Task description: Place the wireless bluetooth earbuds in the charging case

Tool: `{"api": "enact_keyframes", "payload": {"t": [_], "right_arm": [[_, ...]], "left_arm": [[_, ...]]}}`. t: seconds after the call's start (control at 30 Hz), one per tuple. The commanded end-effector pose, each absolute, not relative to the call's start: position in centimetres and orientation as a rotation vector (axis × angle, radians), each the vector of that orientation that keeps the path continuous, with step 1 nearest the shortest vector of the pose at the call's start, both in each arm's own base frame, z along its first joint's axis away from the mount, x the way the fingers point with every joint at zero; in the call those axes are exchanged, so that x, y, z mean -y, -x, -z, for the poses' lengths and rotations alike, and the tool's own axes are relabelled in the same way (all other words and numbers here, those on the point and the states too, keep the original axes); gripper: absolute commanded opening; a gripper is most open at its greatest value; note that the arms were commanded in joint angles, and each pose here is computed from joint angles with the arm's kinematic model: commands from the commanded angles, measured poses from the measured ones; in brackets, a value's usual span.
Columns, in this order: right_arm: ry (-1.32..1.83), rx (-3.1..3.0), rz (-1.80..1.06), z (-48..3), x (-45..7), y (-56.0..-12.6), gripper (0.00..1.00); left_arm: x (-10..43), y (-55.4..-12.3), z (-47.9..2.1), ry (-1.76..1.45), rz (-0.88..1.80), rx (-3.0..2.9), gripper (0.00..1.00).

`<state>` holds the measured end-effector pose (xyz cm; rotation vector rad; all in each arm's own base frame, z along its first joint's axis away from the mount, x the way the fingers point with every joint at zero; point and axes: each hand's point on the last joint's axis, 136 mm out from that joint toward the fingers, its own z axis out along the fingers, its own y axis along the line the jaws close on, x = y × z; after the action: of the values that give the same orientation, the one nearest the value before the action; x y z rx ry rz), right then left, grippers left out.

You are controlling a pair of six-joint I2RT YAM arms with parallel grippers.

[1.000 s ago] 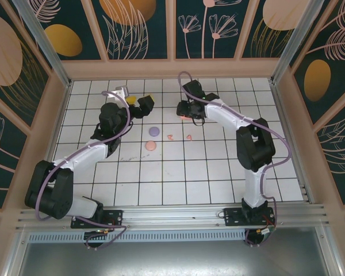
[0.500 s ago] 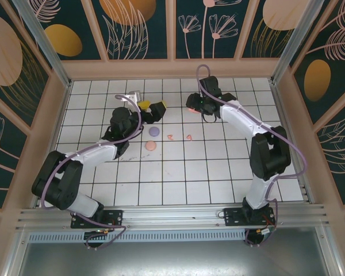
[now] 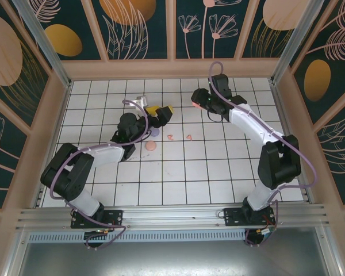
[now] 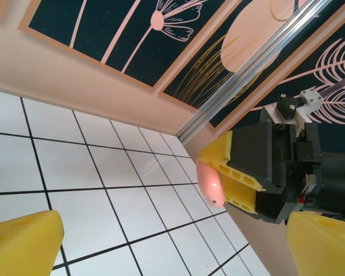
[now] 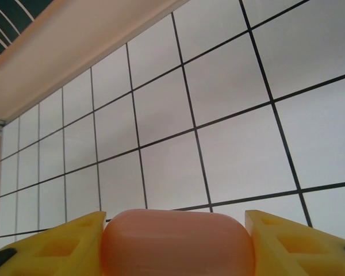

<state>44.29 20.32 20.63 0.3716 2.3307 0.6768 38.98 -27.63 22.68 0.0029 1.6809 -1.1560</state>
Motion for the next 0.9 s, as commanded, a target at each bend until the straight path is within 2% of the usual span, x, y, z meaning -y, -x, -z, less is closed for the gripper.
{"api": "enact_keyframes", "payload": {"t": [0.0,0.33,0.87], "right_arm": [[-0.389,-2.245,-0.775,-23.7,-20.5,-44.2,0.28],[-0.424,-2.170,-0.902,-26.5,-21.3,-44.0,0.28],[-0.567,-2.088,-1.059,-27.3,-21.7,-43.8,0.28]], "left_arm": [[28.3,-38.6,-24.0,-0.006,1.227,-1.608,0.99],[29.3,-38.6,-24.8,-0.014,1.266,-1.573,0.99],[29.6,-38.5,-26.1,-0.022,1.304,-1.522,0.99]]}}
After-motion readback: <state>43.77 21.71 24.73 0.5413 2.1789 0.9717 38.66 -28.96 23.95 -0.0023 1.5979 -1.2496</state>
